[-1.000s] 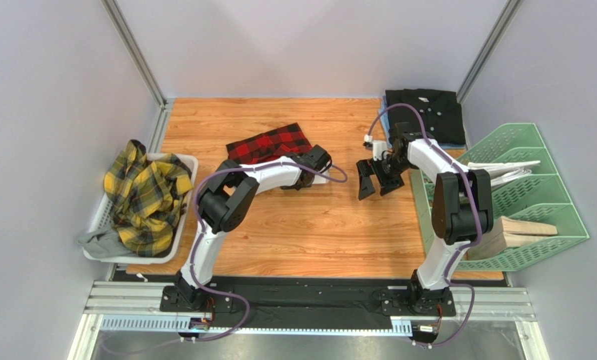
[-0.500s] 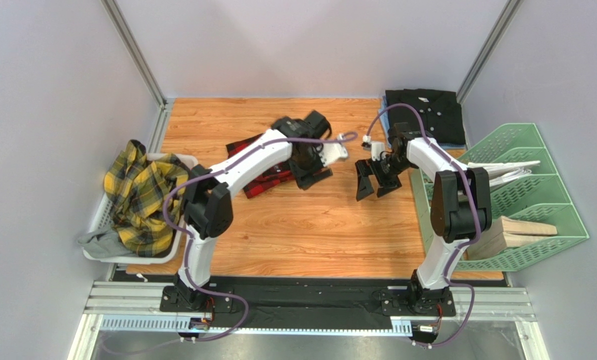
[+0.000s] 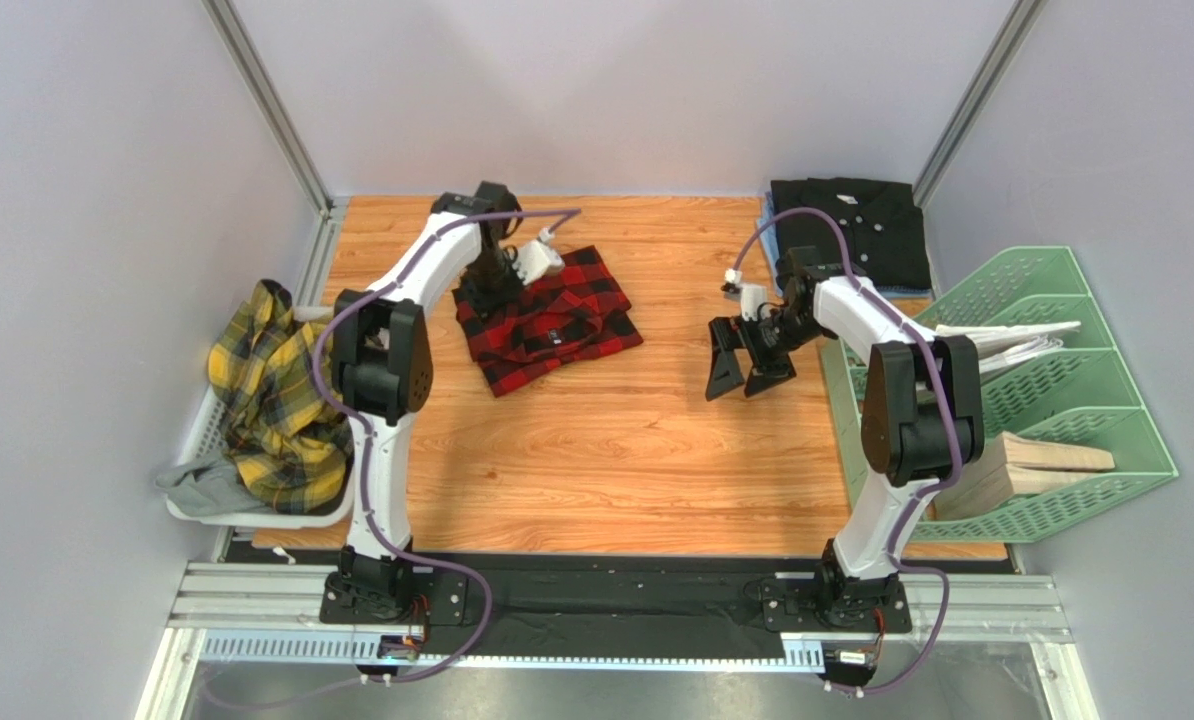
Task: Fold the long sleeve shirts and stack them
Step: Fold the shirt
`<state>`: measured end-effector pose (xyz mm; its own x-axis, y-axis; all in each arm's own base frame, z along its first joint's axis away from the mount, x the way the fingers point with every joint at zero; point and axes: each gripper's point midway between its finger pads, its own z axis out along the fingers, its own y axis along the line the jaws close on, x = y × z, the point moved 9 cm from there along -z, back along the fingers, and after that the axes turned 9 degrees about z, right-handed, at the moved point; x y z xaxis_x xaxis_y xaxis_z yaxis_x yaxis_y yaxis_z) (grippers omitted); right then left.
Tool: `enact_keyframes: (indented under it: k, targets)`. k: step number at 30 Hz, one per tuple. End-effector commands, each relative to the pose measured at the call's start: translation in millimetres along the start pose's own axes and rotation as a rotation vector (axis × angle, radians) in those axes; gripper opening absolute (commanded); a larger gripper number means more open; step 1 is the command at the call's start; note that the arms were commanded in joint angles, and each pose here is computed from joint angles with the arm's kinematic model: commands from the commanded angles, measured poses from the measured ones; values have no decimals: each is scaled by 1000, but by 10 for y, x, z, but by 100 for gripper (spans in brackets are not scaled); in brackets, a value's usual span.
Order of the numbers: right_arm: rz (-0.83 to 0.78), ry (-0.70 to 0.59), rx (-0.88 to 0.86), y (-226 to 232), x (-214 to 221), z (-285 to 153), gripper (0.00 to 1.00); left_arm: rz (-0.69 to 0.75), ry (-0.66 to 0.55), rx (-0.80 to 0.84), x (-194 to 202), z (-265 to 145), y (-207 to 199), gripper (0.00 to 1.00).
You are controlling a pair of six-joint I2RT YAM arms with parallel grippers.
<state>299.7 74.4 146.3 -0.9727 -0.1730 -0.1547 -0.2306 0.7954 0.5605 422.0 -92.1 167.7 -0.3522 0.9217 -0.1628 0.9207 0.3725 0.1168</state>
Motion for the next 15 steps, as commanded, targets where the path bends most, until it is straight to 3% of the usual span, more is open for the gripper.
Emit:
enact_keyframes:
  k: [1, 5, 6, 8, 9, 12, 14, 15]
  targets:
    - [4, -45, -35, 99, 26, -99, 97, 71, 29, 162, 2, 401, -304, 3]
    - [18, -36, -27, 69, 52, -77, 97, 110, -4, 222, -206, 566, -878, 0]
    - [20, -39, -27, 58, 50, -69, 97, 132, -28, 242, -413, 536, -1068, 0]
    - [34, -39, -17, 13, 31, -75, 96, 107, -75, 344, -751, 413, -1303, 0]
    - [39, -37, -11, -9, 24, -84, 96, 82, -31, 456, -871, 408, -1613, 0]
    - [53, -53, 3, -110, -57, -140, 96, 71, -174, 651, -1341, 151, -2166, 0]
    - [62, -69, 11, -161, -128, -182, 96, 41, -258, 682, -1525, -3, -2210, 0]
    - [67, -61, 9, -183, -144, -164, 95, -5, -310, 707, -1587, -118, -2177, 5]
